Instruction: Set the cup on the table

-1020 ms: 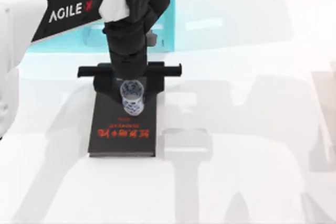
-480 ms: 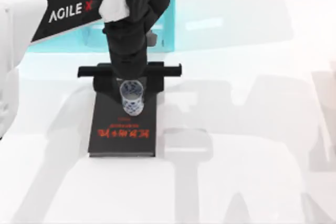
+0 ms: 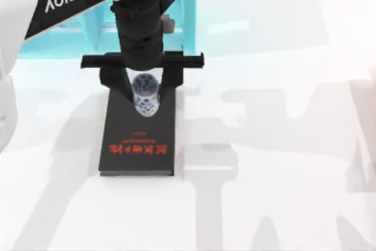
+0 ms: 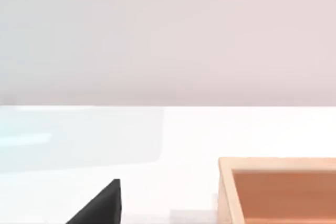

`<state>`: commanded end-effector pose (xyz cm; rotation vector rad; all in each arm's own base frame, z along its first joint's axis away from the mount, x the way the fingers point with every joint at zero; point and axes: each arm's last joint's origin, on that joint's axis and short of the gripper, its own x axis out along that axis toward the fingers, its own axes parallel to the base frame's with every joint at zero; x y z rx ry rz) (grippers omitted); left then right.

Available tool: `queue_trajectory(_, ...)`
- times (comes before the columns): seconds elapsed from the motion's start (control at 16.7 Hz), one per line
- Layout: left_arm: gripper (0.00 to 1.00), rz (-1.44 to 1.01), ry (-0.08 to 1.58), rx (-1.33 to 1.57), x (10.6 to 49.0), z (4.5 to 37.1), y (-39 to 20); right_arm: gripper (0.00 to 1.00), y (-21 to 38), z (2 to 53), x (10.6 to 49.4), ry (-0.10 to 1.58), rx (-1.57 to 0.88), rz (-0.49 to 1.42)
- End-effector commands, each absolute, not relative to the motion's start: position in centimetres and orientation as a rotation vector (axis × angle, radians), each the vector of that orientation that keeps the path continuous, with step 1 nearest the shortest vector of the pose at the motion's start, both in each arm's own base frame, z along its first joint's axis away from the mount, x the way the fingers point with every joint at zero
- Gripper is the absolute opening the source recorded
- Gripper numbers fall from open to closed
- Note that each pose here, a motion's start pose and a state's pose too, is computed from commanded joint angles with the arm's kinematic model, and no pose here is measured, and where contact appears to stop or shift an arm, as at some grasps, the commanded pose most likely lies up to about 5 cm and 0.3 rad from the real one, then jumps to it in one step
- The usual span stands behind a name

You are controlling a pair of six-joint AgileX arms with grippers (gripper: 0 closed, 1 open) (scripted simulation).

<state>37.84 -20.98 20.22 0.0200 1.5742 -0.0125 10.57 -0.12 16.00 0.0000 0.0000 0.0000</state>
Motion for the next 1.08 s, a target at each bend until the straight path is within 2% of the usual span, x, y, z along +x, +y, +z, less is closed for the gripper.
queue_trajectory(0.42, 0.00, -0.014, 1.576, 0.021, 37.9, 20.8, -20.3, 1.00, -0.1, 16.0, 10.6, 0.000, 0.000, 0.000)
queue_trajectory(0.9, 0.00, -0.020, 1.570, 0.017, 36.1, 24.3, -9.2, 1.00, -0.1, 16.0, 10.6, 0.000, 0.000, 0.000)
queue_trajectory(1.08, 0.00, -0.019, 1.568, 0.012, 35.3, 24.9, -7.1, 1.00, -0.1, 16.0, 10.6, 0.000, 0.000, 0.000)
